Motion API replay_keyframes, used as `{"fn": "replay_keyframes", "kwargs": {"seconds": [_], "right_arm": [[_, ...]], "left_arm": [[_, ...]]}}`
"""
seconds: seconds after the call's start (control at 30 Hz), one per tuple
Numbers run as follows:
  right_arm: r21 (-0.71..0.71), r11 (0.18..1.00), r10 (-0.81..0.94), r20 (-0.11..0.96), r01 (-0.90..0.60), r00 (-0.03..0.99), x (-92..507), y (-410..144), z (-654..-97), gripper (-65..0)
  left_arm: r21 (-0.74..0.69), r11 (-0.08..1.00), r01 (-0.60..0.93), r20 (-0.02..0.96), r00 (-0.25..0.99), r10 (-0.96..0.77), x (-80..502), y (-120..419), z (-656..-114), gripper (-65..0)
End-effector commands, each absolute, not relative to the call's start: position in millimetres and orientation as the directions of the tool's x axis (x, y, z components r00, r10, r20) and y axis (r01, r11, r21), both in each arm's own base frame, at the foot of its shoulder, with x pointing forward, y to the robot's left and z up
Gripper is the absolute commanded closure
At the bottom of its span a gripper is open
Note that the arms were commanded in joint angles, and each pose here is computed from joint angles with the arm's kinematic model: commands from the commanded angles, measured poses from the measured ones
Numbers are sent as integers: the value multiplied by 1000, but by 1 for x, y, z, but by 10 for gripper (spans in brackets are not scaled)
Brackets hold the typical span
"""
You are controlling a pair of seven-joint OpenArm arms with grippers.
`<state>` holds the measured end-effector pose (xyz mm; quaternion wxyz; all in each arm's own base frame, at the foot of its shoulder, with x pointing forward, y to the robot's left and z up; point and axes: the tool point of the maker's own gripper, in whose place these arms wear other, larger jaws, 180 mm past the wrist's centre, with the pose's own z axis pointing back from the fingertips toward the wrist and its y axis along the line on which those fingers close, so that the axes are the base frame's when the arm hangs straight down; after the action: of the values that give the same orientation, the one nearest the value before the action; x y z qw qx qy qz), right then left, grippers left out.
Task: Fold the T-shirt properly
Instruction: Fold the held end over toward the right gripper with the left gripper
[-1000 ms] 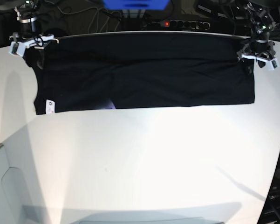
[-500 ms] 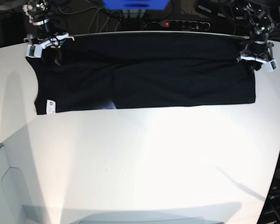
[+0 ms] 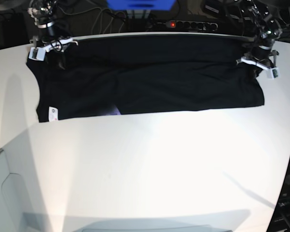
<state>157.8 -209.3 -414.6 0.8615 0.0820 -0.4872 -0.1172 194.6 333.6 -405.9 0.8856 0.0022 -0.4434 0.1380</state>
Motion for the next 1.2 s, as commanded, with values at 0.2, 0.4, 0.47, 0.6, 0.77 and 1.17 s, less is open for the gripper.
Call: {"fn": "replay_keyframes", "kwargs": {"seconds": [0.2,0.4,0.47,0.6,0.77,1.17], "right_arm": [[269,956,-289,791,117,539,149,-205,-427,-310],[267,957,-286,792,115,540,149,-204,-426,-310],[266,957,-285,793,116,539,149,-205,-426,-310],[264,957,-285,792,119,540,148,-206,-426,-310],[263,958,-284,791,118,542,147,-206,-426,-310],[263,958,-284,789,119,544,146,-206,-426,-310]], "left_arm": [[-39,987,-155,901,421,102,222,322,-330,0],[-40,997,-66,953,299,58,240,266,-282,0],[-54,998,-5,948,315,53,240,236,-286,0],[-84,983,166,923,385,13,241,161,-308,0],[-109,938,328,893,447,-52,228,81,-329,0],[-121,855,505,886,444,-137,218,-6,-334,0]]}}
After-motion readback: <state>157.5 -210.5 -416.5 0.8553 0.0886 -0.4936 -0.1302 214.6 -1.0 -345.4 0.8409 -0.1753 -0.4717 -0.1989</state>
